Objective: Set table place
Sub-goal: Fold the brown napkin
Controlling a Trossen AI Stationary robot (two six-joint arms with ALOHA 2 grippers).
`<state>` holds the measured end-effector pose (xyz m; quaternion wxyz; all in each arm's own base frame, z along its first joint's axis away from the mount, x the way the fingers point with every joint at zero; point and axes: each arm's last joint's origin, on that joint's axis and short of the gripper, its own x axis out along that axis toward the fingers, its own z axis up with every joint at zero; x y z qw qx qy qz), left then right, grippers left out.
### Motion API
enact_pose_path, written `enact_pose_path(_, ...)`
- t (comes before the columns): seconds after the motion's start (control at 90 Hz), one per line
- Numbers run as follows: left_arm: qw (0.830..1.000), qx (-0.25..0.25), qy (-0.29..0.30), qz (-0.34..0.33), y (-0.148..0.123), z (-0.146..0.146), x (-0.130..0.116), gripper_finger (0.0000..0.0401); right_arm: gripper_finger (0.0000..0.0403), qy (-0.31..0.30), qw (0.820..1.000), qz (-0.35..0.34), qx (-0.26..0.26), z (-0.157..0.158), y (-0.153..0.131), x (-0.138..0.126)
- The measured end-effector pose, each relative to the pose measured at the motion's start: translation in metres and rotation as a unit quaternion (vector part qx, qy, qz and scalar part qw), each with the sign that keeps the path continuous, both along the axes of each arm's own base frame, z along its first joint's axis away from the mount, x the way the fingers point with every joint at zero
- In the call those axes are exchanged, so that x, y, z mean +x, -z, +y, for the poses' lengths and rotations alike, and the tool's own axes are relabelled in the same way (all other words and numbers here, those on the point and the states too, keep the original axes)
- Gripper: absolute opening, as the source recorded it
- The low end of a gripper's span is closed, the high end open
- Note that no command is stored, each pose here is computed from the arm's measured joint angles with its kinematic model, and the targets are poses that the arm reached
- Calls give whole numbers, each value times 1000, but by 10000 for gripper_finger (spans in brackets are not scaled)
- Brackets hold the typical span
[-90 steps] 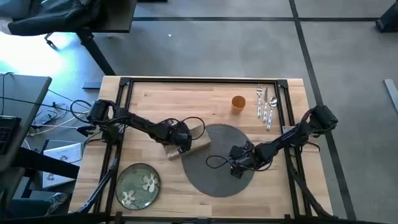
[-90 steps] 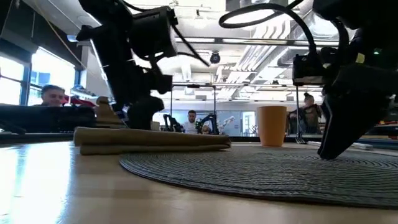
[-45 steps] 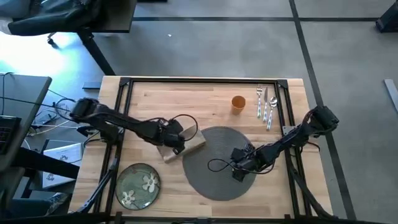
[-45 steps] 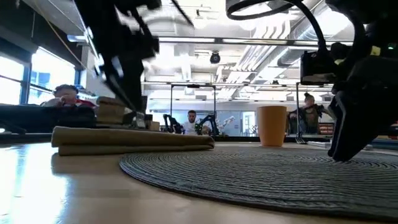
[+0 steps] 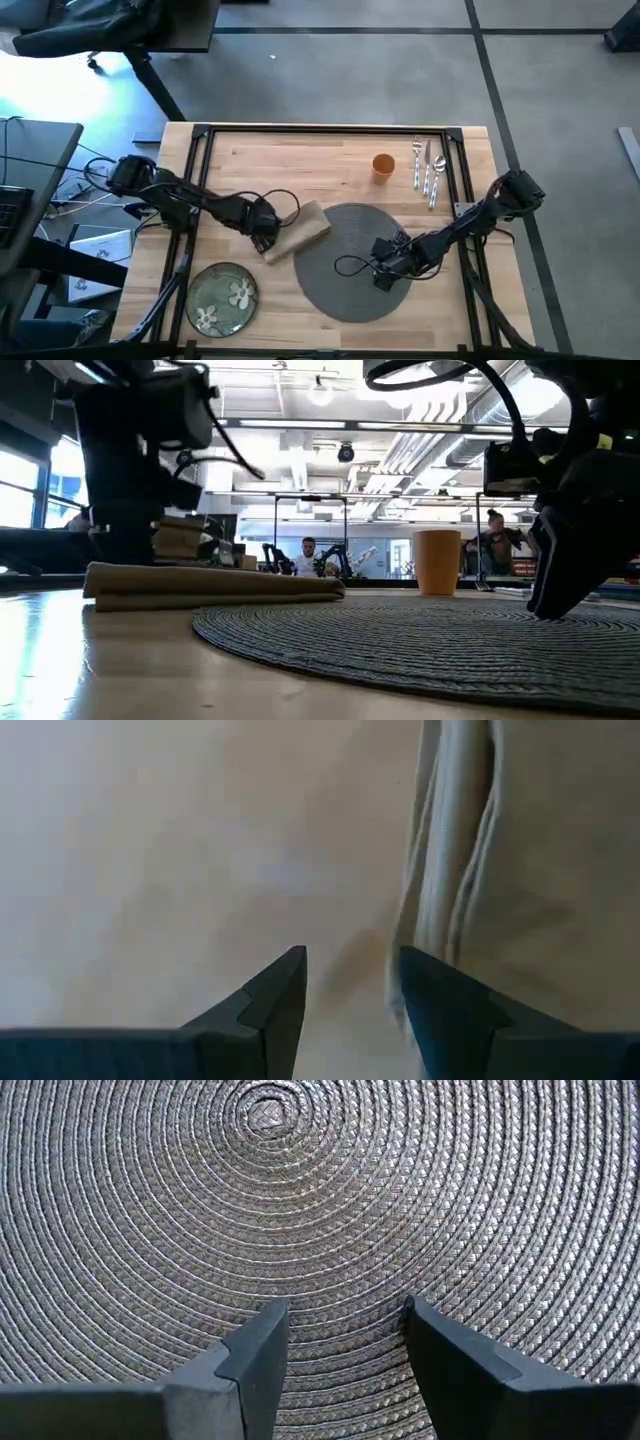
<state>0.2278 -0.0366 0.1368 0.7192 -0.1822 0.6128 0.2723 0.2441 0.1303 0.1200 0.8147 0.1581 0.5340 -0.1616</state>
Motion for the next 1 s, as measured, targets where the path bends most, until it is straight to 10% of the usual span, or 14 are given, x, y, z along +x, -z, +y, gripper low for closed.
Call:
enact_pose_path(0.489,980,-186,29,-71,-19,-83,6,144,181,1,1000,-2,-3,0,0,0)
enact_pose_path(0.667,989,-94,50,-99,-66,-88,16,133,181,1,1000,-2,-4,0,0,0)
enact_pose_path(0.8,966,11,154,-205,-101,-86,40,127,181,-2,1000,-2,-5,0,0,0)
enact_pose_path(1.0,939,79,265,-202,-90,-58,72,126,181,-10,1000,-3,-7,-1,0,1)
